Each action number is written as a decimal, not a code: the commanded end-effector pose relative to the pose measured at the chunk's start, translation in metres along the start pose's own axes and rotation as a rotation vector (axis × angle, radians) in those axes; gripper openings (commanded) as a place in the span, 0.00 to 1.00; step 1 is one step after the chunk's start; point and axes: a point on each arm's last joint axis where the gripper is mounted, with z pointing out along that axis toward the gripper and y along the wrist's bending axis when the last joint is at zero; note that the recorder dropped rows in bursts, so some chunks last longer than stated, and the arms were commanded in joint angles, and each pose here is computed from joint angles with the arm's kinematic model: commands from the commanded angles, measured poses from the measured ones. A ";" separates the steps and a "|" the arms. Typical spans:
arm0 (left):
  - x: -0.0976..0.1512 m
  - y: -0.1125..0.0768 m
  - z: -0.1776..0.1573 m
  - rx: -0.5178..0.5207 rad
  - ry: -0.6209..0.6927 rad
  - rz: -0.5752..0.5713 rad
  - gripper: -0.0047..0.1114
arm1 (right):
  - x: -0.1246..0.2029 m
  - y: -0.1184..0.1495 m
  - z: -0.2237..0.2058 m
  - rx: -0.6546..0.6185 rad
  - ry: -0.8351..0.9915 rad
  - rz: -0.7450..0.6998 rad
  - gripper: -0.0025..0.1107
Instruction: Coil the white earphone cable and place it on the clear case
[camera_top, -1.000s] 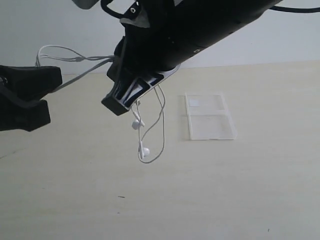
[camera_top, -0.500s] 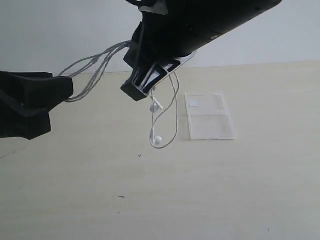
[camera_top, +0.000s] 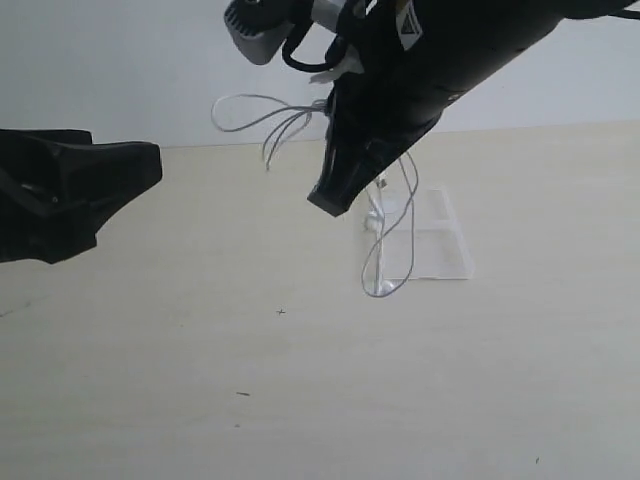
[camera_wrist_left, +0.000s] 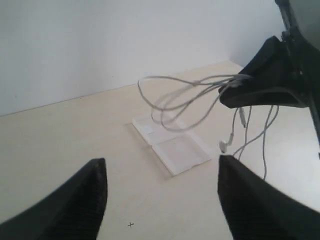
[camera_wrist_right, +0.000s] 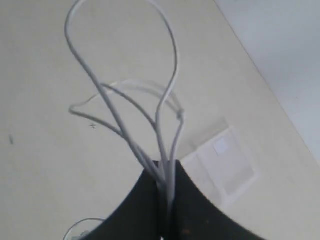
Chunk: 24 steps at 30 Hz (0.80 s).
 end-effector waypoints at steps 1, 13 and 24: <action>-0.003 0.000 -0.002 -0.001 -0.013 -0.017 0.51 | 0.005 -0.014 0.008 0.141 0.071 0.019 0.02; 0.007 -0.004 -0.001 0.062 0.026 -0.002 0.04 | 0.026 -0.087 0.051 0.208 0.112 0.381 0.02; 0.053 0.034 -0.010 -0.270 0.110 -0.036 0.04 | 0.018 -0.146 0.090 0.182 0.057 0.616 0.02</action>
